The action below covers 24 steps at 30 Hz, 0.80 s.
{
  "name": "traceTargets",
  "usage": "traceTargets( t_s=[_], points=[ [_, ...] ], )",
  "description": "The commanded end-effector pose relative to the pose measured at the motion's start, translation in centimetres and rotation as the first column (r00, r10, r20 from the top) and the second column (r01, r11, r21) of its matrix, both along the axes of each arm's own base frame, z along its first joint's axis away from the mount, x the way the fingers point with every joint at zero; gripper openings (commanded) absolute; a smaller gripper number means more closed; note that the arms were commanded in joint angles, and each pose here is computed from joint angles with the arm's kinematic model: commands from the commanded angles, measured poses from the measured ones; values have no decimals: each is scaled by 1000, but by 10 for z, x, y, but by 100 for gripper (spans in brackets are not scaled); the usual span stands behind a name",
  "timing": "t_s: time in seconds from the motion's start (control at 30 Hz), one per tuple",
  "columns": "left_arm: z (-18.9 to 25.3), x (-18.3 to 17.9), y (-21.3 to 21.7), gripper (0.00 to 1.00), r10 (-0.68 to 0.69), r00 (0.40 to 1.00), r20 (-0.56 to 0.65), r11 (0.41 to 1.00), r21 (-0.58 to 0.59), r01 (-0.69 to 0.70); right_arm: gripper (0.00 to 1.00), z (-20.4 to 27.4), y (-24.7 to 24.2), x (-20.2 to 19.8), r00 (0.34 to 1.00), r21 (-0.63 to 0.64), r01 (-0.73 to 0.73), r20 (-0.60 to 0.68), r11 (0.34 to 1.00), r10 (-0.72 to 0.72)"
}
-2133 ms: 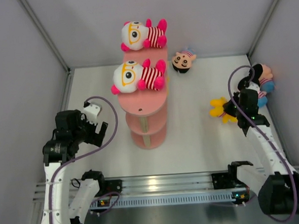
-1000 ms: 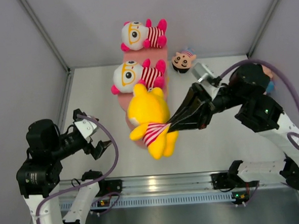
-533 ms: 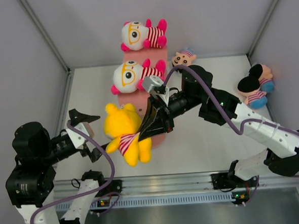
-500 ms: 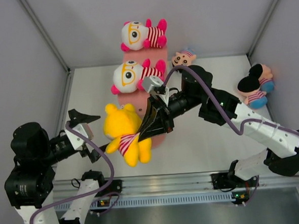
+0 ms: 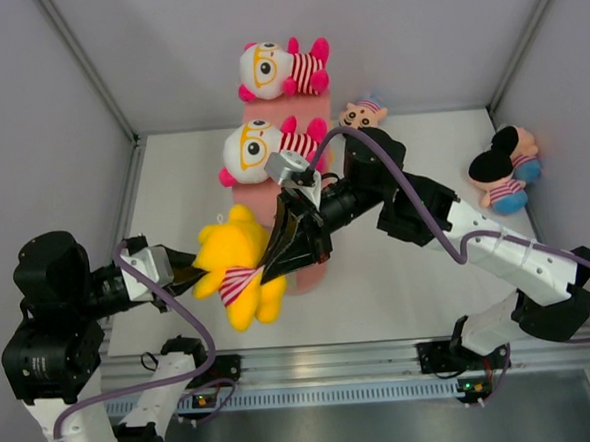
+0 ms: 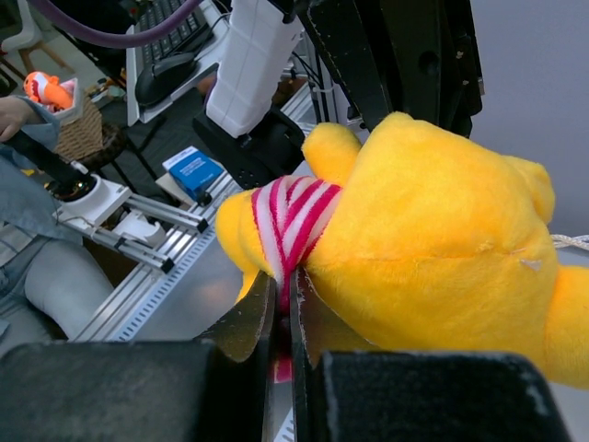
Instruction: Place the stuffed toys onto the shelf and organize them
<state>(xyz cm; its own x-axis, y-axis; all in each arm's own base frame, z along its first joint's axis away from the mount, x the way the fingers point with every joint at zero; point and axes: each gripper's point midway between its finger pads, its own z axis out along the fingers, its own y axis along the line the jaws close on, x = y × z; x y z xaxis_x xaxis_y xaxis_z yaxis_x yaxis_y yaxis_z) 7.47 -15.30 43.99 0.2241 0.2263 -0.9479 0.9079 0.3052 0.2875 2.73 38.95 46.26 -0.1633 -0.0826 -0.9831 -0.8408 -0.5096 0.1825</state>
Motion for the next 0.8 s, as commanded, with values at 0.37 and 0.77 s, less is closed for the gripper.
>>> traceTargets(
  t_s=[0.37,0.77],
  points=[
    [-11,4,8,0,94,995,-29,996,8,-94,37,24,6,11,988,94,146,30,985,-150],
    [-20,19,30,0,292,955,-52,956,39,-290,85,26,0,50,876,124,454,120,882,-467]
  ],
)
